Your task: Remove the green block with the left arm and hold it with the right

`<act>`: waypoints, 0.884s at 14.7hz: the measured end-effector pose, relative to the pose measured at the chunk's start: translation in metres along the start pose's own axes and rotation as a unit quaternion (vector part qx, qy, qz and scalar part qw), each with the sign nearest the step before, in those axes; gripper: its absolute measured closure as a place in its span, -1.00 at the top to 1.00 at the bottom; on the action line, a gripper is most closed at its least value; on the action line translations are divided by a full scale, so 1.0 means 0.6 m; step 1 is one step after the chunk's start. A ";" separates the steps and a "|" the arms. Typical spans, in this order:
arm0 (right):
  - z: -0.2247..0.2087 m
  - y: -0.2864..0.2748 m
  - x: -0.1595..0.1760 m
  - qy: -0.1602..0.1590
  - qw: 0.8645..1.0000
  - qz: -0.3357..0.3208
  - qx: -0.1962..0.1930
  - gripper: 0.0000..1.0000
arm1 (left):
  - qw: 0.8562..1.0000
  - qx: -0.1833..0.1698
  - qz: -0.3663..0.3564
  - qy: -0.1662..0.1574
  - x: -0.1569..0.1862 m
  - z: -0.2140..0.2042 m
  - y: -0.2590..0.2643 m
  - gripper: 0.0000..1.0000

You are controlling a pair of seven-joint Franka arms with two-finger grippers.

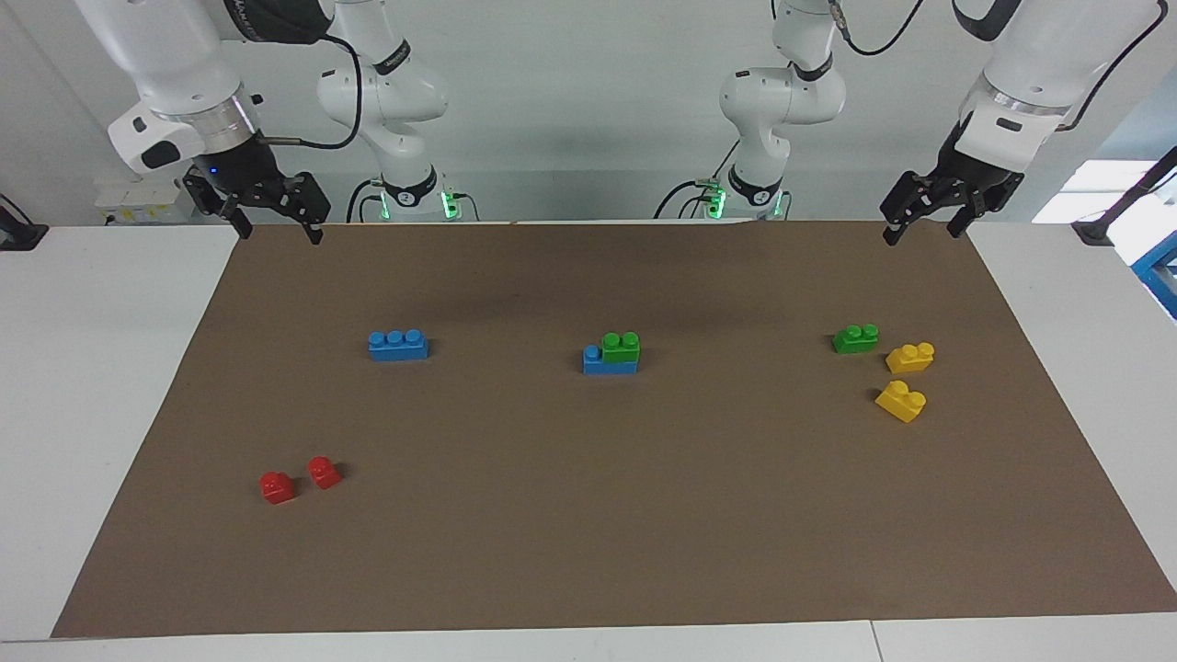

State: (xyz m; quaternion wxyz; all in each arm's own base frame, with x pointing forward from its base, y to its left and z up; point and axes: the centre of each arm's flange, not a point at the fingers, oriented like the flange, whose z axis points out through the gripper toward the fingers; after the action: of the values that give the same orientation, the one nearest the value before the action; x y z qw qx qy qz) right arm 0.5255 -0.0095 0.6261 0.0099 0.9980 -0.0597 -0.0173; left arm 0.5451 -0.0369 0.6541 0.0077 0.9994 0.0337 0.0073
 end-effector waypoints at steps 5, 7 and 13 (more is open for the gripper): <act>0.000 0.000 0.000 0.000 1.000 0.000 0.000 1.00 | 1.000 0.000 0.001 0.000 0.000 0.000 0.000 1.00; 0.000 0.000 0.000 0.000 1.000 0.000 0.000 1.00 | 1.000 0.000 0.001 0.000 0.000 0.000 0.000 1.00; 0.000 0.004 0.000 0.000 1.000 0.004 0.000 1.00 | 1.000 0.001 0.005 -0.005 -0.001 0.007 0.000 1.00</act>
State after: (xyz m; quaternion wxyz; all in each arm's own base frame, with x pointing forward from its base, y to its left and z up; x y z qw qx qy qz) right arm 0.5253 -0.0122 0.6261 0.0097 0.9977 -0.0641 -0.0174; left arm 0.5445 -0.0372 0.6500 0.0072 0.9995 0.0290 0.0027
